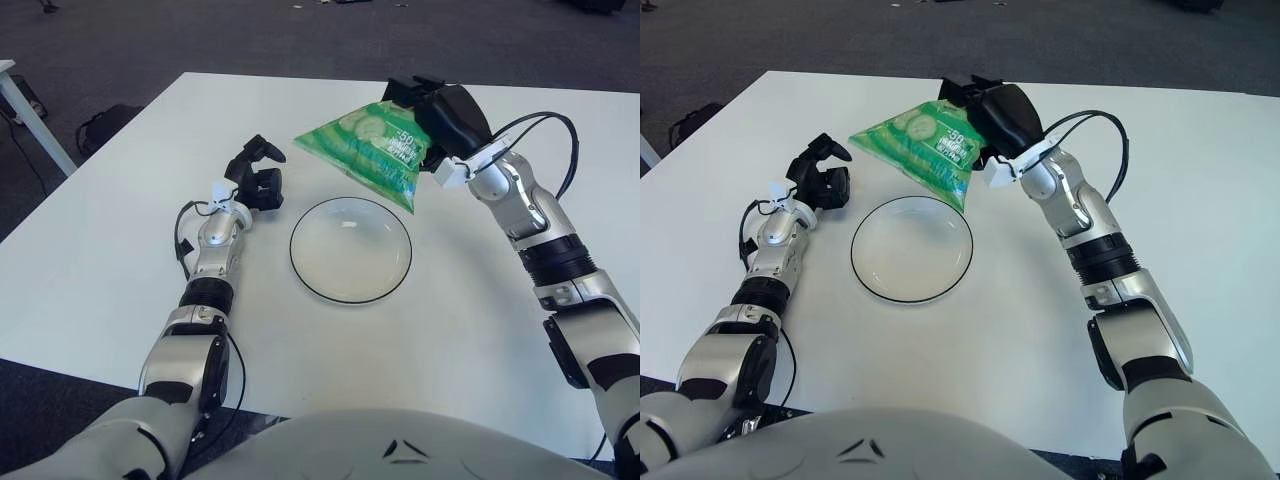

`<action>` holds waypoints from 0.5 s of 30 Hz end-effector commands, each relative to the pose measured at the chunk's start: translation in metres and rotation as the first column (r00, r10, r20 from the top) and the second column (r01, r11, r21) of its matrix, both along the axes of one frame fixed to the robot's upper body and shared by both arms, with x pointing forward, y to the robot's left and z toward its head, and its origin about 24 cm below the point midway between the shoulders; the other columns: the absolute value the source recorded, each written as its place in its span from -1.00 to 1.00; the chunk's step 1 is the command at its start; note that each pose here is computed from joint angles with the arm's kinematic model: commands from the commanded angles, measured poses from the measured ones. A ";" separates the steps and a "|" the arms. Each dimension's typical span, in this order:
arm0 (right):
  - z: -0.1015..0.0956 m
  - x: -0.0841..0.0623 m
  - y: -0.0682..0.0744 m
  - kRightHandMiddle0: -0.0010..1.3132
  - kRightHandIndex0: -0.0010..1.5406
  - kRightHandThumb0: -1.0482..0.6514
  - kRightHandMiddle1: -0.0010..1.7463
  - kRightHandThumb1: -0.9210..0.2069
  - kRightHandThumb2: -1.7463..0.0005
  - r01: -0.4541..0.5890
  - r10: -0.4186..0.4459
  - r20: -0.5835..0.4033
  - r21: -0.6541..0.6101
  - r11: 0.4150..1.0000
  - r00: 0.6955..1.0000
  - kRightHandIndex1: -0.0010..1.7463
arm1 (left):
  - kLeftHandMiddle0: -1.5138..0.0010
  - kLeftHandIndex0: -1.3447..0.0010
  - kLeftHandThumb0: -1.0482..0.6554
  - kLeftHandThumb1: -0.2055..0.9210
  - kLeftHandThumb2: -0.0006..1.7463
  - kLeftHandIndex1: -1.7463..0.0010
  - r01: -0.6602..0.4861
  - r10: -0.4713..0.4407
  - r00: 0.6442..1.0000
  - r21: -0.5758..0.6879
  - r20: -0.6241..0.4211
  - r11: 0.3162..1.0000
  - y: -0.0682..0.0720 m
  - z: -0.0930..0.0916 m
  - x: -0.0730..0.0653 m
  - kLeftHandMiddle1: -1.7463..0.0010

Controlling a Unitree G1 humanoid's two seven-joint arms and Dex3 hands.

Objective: Put the snack into the plate.

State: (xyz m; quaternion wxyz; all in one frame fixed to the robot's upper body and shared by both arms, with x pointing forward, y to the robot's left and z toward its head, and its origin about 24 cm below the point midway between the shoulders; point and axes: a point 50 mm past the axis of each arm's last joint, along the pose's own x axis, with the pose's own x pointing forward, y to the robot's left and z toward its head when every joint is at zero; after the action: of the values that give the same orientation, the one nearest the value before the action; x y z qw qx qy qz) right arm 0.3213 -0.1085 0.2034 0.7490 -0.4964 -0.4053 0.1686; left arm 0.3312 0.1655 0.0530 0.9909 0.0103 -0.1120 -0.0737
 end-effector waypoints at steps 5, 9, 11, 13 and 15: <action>0.002 -0.011 0.008 -0.03 0.17 0.23 1.00 0.66 -0.90 -0.112 0.112 -0.014 -0.063 0.992 0.994 0.86 | -0.63 0.20 -0.30 0.10 0.37 -1.00 -0.004 0.005 0.980 0.009 -0.200 1.000 -0.006 -0.054 -0.030 -1.00; -0.002 -0.021 0.020 -0.04 0.15 0.23 1.00 0.65 -0.90 -0.161 0.158 -0.034 -0.111 0.981 0.987 0.89 | -0.62 0.20 -0.30 0.09 0.37 -1.00 -0.010 0.012 0.982 0.013 -0.189 1.000 -0.008 -0.053 -0.030 -1.00; -0.009 -0.025 0.019 -0.16 -0.07 0.23 1.00 0.38 -0.73 -0.187 0.173 -0.097 -0.167 0.968 0.980 0.95 | -0.61 0.21 -0.30 0.10 0.37 -1.00 -0.014 0.017 0.982 0.021 -0.186 1.000 -0.010 -0.052 -0.030 -1.00; -0.014 -0.027 0.018 -0.32 -0.30 0.23 1.00 0.06 -0.49 -0.233 0.195 -0.179 -0.224 0.946 0.964 0.98 | -0.60 0.21 -0.29 0.10 0.36 -1.00 -0.014 0.019 0.982 0.029 -0.188 0.999 -0.011 -0.052 -0.030 -1.00; -0.022 -0.031 0.015 -0.64 -0.64 0.15 0.82 -0.06 -0.31 -0.281 0.221 -0.236 -0.258 0.925 0.946 0.78 | -0.59 0.21 -0.29 0.11 0.36 -1.00 -0.014 0.020 0.982 0.034 -0.185 0.999 -0.013 -0.052 -0.030 -1.00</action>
State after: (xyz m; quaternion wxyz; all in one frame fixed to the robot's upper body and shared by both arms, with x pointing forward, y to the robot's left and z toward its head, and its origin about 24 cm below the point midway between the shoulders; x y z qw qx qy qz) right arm 0.2960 -0.0882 0.1920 0.6919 -0.5172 -0.3878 0.3217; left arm 0.3319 0.1601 0.0551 0.9905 0.0289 -0.1141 -0.0708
